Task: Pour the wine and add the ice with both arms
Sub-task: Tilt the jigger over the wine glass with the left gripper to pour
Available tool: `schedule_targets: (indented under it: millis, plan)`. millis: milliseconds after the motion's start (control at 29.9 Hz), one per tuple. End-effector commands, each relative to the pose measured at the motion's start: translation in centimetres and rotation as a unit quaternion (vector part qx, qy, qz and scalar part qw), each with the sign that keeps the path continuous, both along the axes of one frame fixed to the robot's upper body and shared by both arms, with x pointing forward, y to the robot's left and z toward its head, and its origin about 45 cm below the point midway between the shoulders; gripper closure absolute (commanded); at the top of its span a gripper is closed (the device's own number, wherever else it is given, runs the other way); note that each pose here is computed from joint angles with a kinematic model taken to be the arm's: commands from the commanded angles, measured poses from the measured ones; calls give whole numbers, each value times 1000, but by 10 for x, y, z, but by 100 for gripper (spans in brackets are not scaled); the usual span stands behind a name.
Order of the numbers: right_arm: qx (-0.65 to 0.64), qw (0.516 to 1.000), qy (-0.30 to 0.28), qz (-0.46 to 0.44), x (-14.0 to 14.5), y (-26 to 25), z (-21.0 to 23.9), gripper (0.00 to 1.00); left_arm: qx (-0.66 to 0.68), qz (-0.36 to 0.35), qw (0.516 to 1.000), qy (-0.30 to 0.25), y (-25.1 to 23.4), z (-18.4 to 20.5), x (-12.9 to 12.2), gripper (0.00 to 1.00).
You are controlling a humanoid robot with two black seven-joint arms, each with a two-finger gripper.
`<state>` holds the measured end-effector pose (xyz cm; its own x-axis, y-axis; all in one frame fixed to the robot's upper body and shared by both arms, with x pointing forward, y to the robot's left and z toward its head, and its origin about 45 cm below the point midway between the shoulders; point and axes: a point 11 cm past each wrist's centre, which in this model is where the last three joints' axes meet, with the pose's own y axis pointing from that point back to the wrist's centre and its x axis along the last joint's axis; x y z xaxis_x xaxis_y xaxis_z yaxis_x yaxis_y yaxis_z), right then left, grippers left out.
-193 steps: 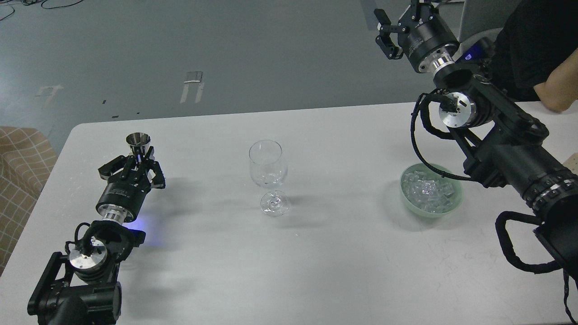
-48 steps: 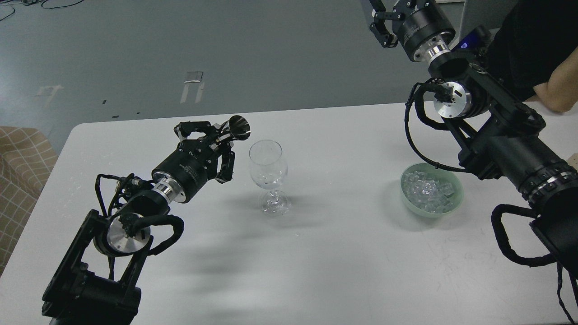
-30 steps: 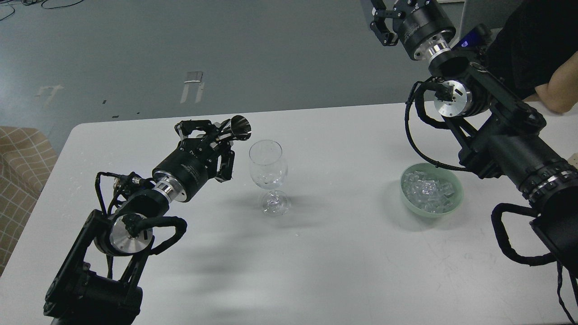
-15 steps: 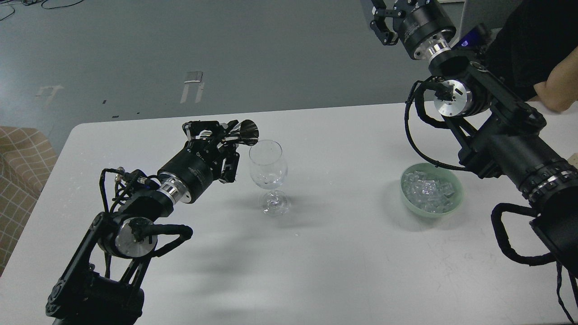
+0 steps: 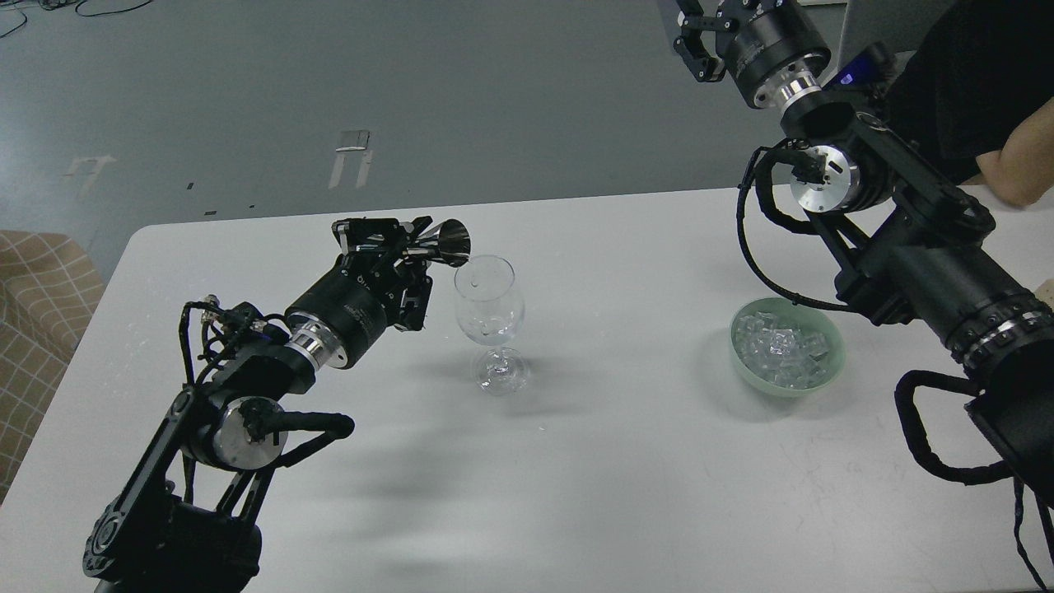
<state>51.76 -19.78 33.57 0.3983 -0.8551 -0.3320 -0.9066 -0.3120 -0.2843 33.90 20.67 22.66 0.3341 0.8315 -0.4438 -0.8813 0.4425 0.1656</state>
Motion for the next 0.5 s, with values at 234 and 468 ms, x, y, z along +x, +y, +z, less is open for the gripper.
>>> schedule_targets:
  millis: [234,468]
  plan:
    - [0,1000,-1,-1,0,0,1,0,24,1,1000,-13,1,3,3,100]
    - [0,1000,0,-2,0,0,0,0,51,2,998,-28,2,7,6,100]
